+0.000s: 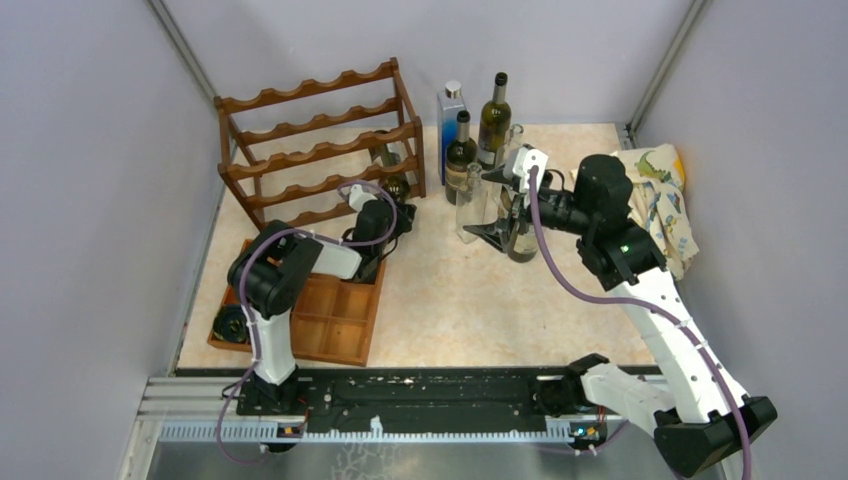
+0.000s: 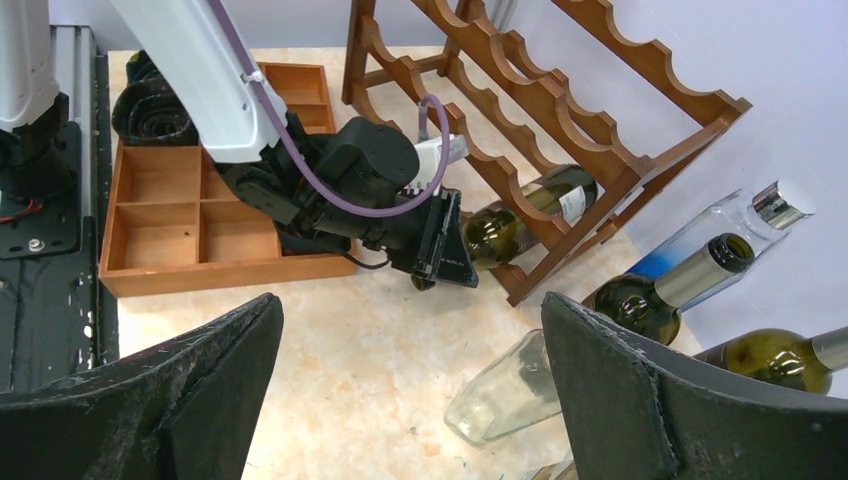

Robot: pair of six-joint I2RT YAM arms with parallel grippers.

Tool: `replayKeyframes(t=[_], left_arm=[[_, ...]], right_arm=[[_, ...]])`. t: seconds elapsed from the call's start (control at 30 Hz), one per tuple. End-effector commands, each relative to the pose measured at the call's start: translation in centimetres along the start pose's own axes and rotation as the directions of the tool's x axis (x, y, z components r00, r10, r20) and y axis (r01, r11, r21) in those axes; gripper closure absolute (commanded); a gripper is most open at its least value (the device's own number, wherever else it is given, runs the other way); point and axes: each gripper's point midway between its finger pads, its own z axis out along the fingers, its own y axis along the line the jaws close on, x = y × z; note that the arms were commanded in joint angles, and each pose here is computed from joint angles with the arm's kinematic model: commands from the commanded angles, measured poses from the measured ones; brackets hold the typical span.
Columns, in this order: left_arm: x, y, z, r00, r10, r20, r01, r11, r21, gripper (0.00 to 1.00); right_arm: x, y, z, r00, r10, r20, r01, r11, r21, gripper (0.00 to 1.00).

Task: Put the wine bottle on the wine rack
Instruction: Place the wine bottle in the wine rack.

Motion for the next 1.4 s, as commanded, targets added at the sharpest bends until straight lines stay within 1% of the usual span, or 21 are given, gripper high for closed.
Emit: replayKeyframes(t=[0.0,0.33,0.57,1.1,1.3,1.37], left_arm=[[-4.4,-5.5,1.0,0.987,-0.036,0.159,0.014,0.99,0.141,1.0],[-5.1,-5.3,2.6,0.985,0.013,0.172,-0.03,0.995,0.096,1.0],[-5.4,-4.3,3.5,0.987,0.02,0.159,-0.03,0.998,0.056,1.0],[-6.6,-4.8,5.7,0.988,0.031,0.151,-0.042,0.997,0.072,1.0],[-6.6,-4.4,6.5,0.991,0.032,0.129,-0.039,0.998,0.052,1.0],[-6.6,-4.1,6.6,0.991,0.027,0.128,-0.032,0.999,0.04,0.98]], right_arm=[[-1.3,-0.1,-0.4,0.998,-0.038,0.04,0.038,0.999,0.006,0.02],[-1.4,0.0,-0.7,0.998,-0.038,0.045,0.038,0.999,0.01,0.02],[-1.4,0.1,-0.9,0.998,-0.039,0.047,0.038,0.999,0.013,0.02],[-1.4,0.3,-1.2,0.998,-0.036,0.047,0.035,0.999,0.017,0.02],[-1.4,0.3,-1.2,0.998,-0.033,0.05,0.032,0.999,0.02,0.02],[-1.4,0.3,-1.3,0.998,-0.033,0.049,0.032,0.999,0.02,0.02]])
